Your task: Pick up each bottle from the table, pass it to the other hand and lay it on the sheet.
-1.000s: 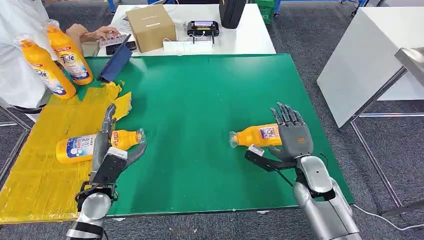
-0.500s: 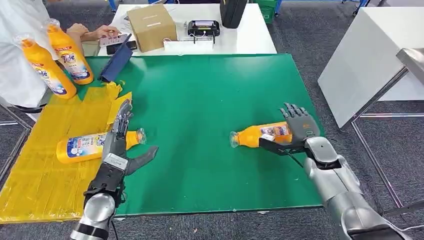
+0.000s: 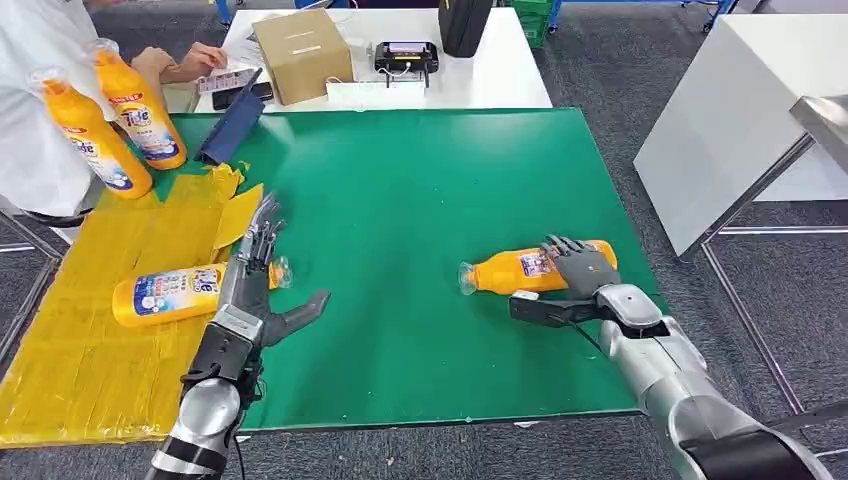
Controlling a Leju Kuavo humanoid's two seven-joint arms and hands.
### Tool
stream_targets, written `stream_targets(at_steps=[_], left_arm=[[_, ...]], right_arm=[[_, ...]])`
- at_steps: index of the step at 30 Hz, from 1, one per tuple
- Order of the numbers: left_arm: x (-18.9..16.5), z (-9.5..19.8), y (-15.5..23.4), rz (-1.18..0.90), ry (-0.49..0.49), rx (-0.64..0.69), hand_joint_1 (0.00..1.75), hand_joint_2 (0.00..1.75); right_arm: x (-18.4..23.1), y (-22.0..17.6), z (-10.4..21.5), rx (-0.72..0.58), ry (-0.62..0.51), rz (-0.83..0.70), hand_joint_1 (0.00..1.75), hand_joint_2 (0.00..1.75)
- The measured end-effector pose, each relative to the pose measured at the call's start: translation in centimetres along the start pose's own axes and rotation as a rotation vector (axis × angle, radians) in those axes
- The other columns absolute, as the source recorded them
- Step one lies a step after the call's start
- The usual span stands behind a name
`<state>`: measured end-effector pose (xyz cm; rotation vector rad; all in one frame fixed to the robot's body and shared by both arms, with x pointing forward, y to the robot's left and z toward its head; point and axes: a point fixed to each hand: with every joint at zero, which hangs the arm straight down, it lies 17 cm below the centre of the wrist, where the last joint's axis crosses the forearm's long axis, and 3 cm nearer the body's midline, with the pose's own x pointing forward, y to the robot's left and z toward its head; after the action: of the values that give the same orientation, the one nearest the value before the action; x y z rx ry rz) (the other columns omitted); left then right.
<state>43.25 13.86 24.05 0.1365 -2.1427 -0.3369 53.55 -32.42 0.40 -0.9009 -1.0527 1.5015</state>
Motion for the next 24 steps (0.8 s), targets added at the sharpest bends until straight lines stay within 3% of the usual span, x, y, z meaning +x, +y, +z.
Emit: stream_targets(at_steps=[2,3,4,11,24], left_arm=[[-0.1,0.0,-0.5,0.011,0.002,-0.009,0.0,1.75],[-0.1,-0.1,-0.7,0.015,0.003,-0.014,0.0,1.75],[-0.2,-0.1,-0.9,0.021,0.006,-0.019,0.0,1.75],[-1.0,0.0,-1.9,0.039,0.027,-0.037,0.0,1.75],[-1.5,0.3,-2.7,0.044,0.042,-0.055,0.0,1.75]], right_arm=[[-0.5,0.9,0.0,0.037,0.032,-0.015,0.0,1.75],[-0.9,1.2,0.0,0.055,0.052,-0.012,1.4,1.75],[-1.4,1.6,0.1,0.077,0.078,-0.002,1.75,1.75],[-4.0,4.0,1.1,0.162,0.17,0.073,1.75,1.75],[-4.8,4.5,1.4,0.184,0.19,0.088,1.75,1.75]])
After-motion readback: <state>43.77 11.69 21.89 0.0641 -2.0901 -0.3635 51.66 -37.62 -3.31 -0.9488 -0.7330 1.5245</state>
